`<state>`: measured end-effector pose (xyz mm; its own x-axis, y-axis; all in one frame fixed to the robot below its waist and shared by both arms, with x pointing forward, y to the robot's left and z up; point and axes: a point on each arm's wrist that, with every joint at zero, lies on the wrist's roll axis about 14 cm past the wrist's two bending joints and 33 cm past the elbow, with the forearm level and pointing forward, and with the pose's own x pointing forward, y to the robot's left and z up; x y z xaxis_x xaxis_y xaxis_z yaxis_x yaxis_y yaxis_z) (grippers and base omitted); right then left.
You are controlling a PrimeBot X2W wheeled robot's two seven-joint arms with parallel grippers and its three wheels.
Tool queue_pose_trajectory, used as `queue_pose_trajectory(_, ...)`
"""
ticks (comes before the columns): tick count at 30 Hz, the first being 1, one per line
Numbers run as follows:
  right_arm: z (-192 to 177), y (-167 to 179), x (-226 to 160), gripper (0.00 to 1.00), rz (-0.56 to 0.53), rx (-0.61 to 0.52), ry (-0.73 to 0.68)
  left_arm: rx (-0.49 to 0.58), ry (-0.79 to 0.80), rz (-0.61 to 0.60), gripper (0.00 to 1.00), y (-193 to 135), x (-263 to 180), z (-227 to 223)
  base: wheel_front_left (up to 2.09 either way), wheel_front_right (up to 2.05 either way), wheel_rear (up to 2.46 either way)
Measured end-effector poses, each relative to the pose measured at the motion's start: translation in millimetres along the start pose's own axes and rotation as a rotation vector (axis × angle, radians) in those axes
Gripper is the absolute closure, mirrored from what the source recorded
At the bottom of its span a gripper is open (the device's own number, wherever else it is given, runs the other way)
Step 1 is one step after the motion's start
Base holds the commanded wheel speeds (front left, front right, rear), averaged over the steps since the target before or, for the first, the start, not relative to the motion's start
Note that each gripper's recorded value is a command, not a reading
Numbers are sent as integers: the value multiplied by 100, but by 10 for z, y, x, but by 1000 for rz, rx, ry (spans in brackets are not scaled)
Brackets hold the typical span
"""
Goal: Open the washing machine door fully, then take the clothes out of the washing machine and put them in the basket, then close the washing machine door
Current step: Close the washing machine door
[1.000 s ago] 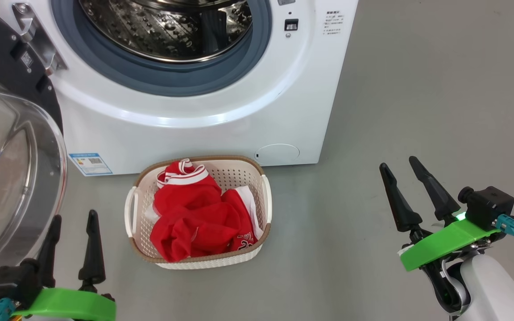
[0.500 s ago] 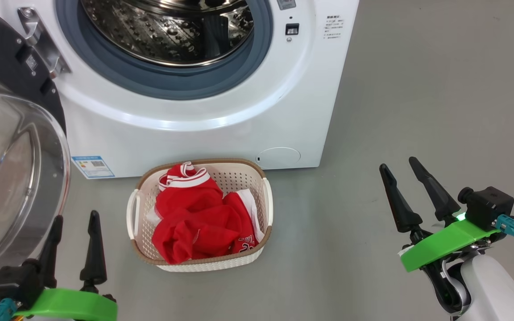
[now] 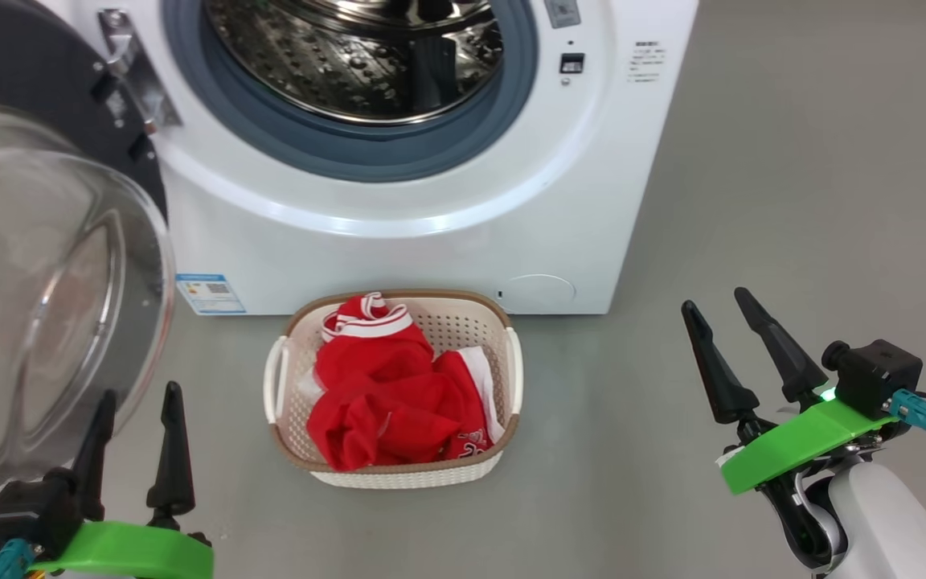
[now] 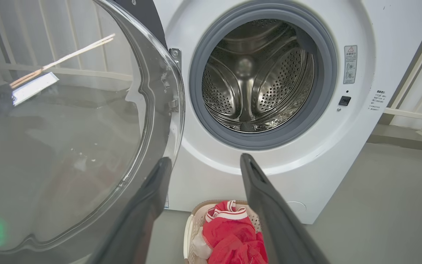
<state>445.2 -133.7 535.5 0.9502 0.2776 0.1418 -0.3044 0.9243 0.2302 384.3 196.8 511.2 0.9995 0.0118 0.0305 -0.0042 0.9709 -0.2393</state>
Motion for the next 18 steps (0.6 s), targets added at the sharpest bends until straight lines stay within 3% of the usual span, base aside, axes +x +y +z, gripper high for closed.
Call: queue_pose_trajectory(18,-181,578,237,0,157,33,39,17,-56,214,0,559,-466,205,0,0,0)
